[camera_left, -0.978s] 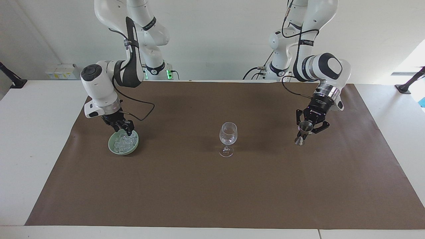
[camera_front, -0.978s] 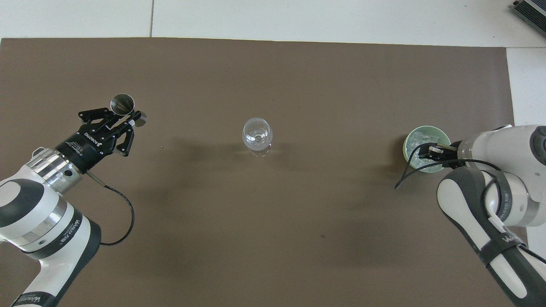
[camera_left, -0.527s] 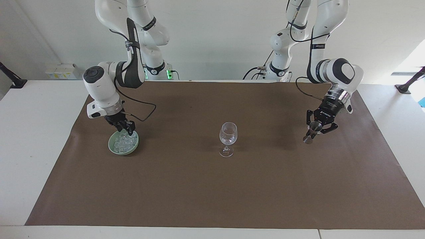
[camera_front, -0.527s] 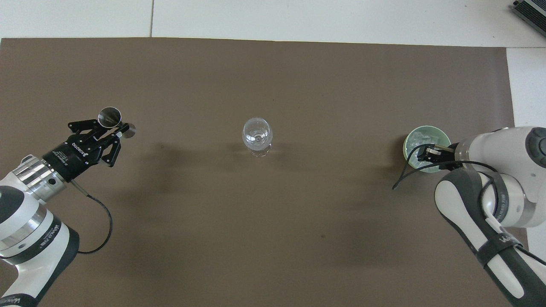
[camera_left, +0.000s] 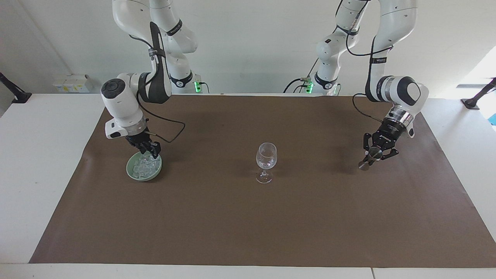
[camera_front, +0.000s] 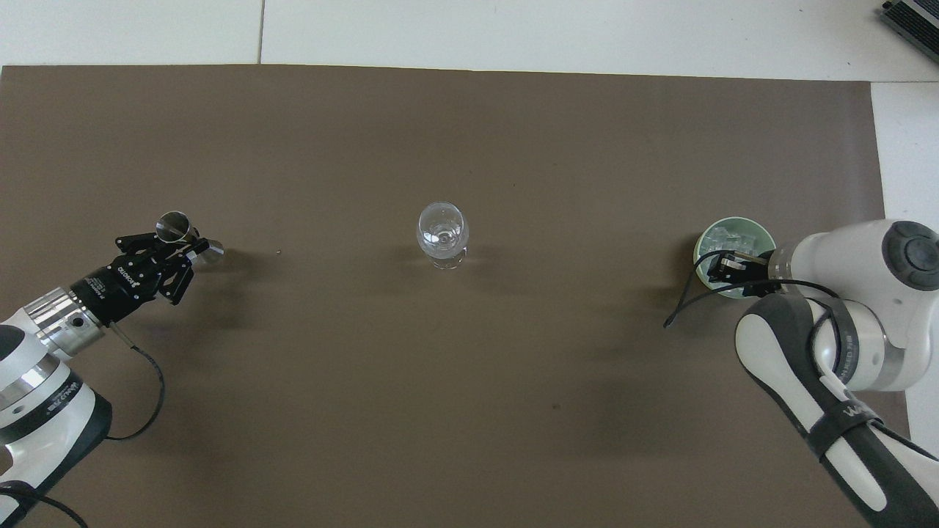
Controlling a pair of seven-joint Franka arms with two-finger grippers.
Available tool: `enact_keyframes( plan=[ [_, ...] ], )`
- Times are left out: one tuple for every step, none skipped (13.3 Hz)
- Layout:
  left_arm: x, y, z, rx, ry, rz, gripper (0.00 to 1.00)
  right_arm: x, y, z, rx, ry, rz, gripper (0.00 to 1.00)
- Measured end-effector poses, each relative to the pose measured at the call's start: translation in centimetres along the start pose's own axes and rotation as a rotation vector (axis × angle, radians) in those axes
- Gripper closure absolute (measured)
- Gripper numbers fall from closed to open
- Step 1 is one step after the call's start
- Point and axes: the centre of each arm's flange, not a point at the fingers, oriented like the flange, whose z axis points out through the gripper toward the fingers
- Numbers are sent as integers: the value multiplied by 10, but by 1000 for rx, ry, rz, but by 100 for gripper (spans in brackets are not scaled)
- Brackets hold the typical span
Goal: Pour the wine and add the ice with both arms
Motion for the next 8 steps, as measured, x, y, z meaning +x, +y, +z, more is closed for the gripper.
enact_keyframes(
  plan=[
    [3, 0, 2, 8, -4, -9, 79, 0, 0, 1, 0, -1, 6, 41],
    [7, -1, 3, 14, -6, -15, 79, 0, 0, 1, -1, -2, 16, 41],
    [10, -1, 5, 19, -7, -18, 79, 0, 0, 2, -1, -4, 19, 44],
    [12, -2, 6, 23, -8, -15, 79, 0, 0, 3, -1, -5, 21, 44],
    [13, -2, 7, 25, -8, -9, 79, 0, 0, 4, -2, -6, 21, 44],
    [15, -2, 8, 27, -8, -4, 79, 0, 0, 4, -1, -6, 22, 44],
    [18, -2, 9, 30, -8, 2, 79, 0, 0, 4, -1, -5, 22, 44],
    [20, -3, 10, 33, -8, 6, 79, 0, 0, 4, 0, -5, 23, 45]
  ],
)
